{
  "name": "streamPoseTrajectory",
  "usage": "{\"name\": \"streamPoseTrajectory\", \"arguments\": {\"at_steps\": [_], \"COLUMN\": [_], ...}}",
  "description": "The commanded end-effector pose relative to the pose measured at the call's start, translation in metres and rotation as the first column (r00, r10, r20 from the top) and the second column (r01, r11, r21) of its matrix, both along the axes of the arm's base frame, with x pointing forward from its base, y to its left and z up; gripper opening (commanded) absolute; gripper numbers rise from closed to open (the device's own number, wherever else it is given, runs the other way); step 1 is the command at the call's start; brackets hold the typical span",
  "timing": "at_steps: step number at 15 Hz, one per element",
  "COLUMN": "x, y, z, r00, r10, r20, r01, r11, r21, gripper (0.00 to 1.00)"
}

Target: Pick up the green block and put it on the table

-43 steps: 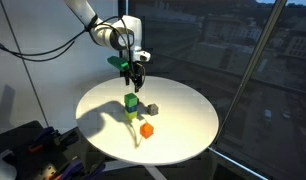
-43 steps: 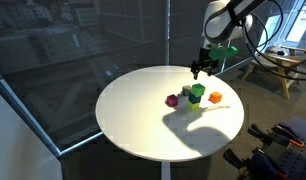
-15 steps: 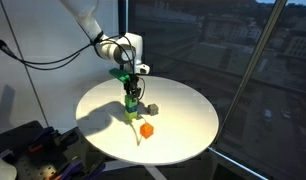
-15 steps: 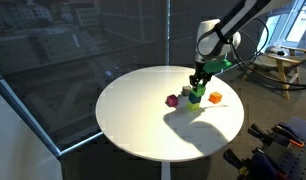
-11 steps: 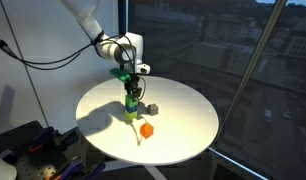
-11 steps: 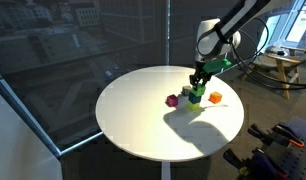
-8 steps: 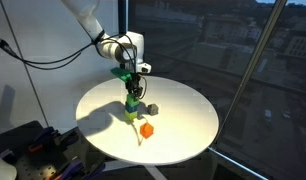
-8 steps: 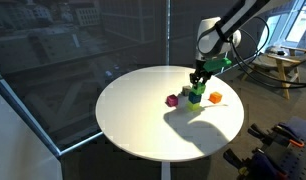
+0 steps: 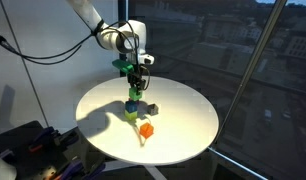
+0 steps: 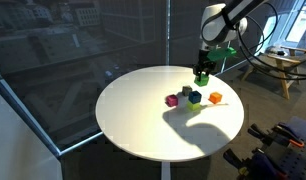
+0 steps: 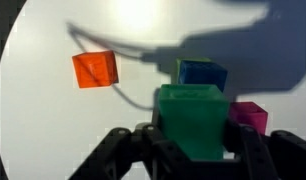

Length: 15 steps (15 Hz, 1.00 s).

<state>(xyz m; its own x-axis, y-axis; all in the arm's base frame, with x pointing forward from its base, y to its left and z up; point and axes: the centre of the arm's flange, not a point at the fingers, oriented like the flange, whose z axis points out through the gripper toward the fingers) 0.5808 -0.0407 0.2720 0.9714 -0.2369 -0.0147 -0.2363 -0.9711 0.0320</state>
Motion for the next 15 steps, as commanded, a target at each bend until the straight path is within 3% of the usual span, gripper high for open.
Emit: {"name": "streamPoseTrajectory", "arguments": {"at_steps": [1, 9, 15], "x": [-0.012, -0.033, -0.046], "y": [-0.005, -0.009, 0.009], "z": [0.036, 0.094, 0.103], "r00": [0.999, 0.999, 0.997], "r10": [0.009, 0.014, 0.068], "r20": [-0.037, -0.033, -0.022], "r01": [-0.01, -0.014, -0.069], "r11": [1.0, 1.0, 0.997], "r21": [-0.017, -0.017, -0.02], "gripper": [0.3, 0.3, 0.3]}}
